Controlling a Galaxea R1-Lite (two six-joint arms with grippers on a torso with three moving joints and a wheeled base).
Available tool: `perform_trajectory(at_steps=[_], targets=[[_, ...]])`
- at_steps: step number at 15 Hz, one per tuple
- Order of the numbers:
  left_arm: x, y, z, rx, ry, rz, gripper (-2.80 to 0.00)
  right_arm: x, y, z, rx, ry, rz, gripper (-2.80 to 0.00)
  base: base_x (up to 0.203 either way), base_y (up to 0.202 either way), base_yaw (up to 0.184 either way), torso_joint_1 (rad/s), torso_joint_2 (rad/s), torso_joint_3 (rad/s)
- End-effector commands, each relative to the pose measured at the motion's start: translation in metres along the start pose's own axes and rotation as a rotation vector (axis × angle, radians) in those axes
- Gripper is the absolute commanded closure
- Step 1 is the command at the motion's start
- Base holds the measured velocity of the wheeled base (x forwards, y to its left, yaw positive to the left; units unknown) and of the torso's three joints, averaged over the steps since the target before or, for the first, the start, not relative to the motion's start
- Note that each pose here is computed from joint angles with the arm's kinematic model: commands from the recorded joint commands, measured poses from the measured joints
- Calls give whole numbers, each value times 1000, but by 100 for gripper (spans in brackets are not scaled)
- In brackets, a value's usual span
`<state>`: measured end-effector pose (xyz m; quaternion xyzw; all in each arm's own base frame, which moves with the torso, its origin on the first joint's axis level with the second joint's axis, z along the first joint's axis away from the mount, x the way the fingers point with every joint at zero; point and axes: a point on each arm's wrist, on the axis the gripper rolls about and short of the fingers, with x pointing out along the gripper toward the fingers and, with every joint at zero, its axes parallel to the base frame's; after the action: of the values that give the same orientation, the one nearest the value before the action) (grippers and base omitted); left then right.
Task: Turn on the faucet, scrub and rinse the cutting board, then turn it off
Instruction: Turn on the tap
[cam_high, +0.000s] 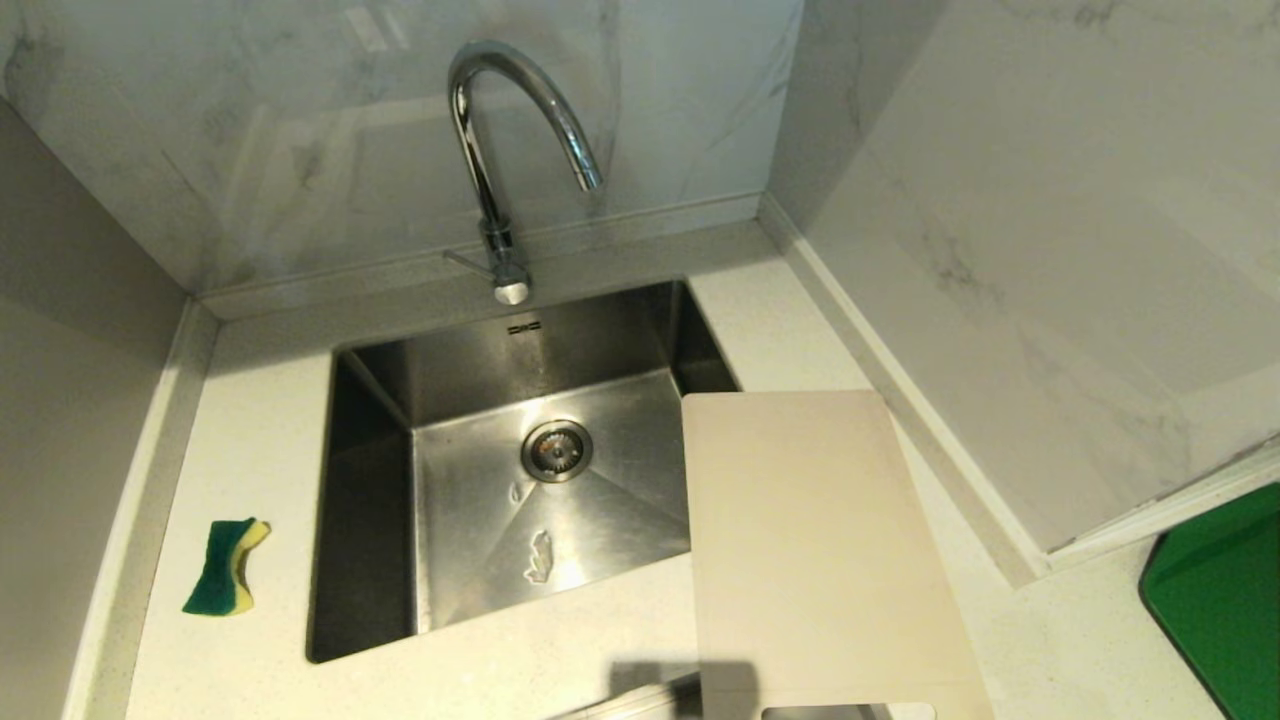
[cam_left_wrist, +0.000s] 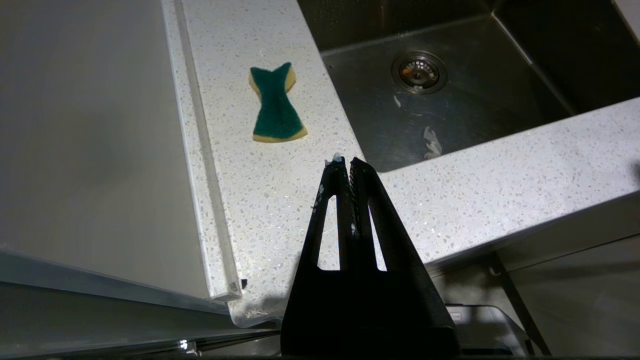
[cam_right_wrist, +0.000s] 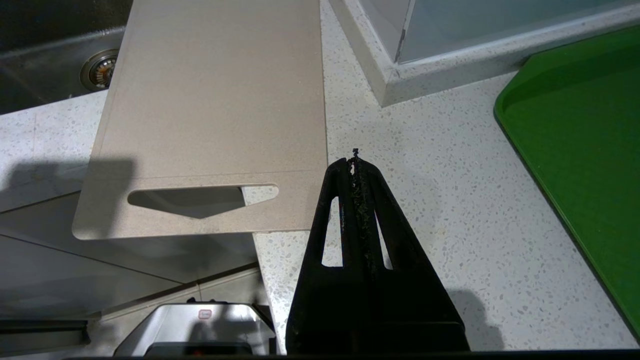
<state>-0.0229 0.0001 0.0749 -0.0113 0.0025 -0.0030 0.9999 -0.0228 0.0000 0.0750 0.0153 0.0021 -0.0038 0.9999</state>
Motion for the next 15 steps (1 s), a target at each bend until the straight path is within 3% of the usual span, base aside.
perform_trajectory(at_steps=[1, 5, 7, 10, 15], targets=[[0, 0, 0, 0, 1, 0, 0, 0, 0, 0, 0, 2, 0, 0, 0, 0, 0, 0, 0, 0], [-1, 0, 2, 32, -5, 4, 0, 0, 0, 0, 0, 2, 0, 0, 0, 0, 0, 0, 0, 0], [-6, 0, 21, 52, -44, 9, 0, 0, 0, 0, 0, 2, 0, 0, 0, 0, 0, 0, 0, 0], [-3, -1, 65, 56, -10, 8, 0, 0, 0, 0, -4, -1, 0, 0, 0, 0, 0, 0, 0, 0], [24, -3, 159, 54, -23, 7, 0, 0, 0, 0, -13, -4, 1, 0, 0, 0, 0, 0, 0, 0]])
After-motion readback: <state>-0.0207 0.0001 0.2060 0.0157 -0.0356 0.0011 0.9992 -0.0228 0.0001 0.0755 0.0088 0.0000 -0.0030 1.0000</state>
